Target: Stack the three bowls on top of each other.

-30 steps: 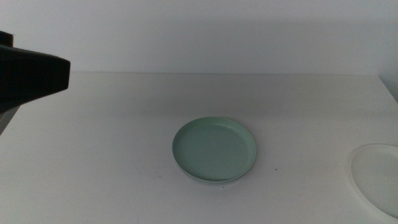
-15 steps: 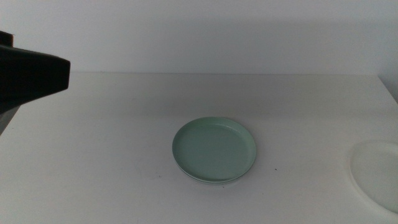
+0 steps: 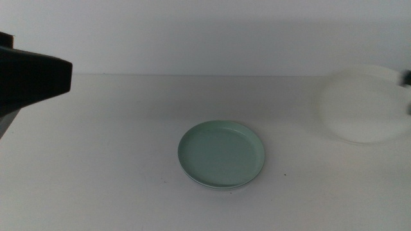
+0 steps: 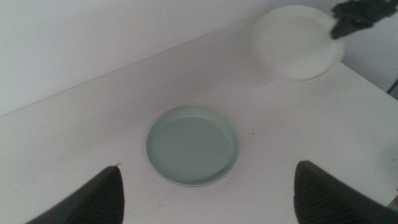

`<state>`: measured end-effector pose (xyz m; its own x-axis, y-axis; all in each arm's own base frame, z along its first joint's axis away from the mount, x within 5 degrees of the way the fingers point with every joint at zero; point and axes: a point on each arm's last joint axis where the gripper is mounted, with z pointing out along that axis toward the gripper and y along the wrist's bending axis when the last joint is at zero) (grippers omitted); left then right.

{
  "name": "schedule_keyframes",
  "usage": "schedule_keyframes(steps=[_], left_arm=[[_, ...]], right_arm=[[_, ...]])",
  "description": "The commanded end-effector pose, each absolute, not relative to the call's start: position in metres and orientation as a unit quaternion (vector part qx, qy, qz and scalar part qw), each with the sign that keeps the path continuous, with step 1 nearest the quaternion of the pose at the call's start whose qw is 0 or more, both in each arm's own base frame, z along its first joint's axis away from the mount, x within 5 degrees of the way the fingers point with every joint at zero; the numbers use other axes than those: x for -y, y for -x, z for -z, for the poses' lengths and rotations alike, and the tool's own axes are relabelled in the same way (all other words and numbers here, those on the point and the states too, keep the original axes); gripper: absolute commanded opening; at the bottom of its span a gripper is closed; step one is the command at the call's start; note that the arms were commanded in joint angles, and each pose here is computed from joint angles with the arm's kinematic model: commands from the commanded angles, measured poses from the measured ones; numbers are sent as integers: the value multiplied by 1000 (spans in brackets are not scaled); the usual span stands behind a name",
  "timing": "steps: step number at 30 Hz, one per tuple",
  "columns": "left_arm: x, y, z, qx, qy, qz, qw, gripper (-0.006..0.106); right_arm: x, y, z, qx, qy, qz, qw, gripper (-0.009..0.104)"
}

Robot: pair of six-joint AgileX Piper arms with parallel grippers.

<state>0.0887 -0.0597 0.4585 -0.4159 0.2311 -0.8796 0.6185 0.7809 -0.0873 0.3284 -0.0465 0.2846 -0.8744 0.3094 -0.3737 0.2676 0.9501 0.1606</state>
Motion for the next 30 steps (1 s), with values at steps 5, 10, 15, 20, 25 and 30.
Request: schedule_keyframes(steps=[5, 10, 15, 20, 25, 30], left_arm=[[59, -89, -458, -815, -255, 206, 478, 94], [59, -89, -458, -814, -256, 205, 479, 94], [59, -89, -458, -814, -256, 205, 479, 94], [59, -89, -458, -814, -256, 205, 479, 94], [59, -89, -458, -815, -255, 206, 478, 94], [59, -89, -458, -815, -255, 206, 478, 94]], right_arm=[[-57, -343, -298, -966, -35, -129, 219, -2], [-123, -352, -281, -969, 28, -163, 185, -2], [-158, -361, -255, -973, 42, -171, 148, -2], [-168, -369, -222, -979, 36, -171, 106, -2], [-170, -376, -200, -982, 32, -162, 90, -2], [-170, -380, -198, -980, 29, -165, 111, 7]])
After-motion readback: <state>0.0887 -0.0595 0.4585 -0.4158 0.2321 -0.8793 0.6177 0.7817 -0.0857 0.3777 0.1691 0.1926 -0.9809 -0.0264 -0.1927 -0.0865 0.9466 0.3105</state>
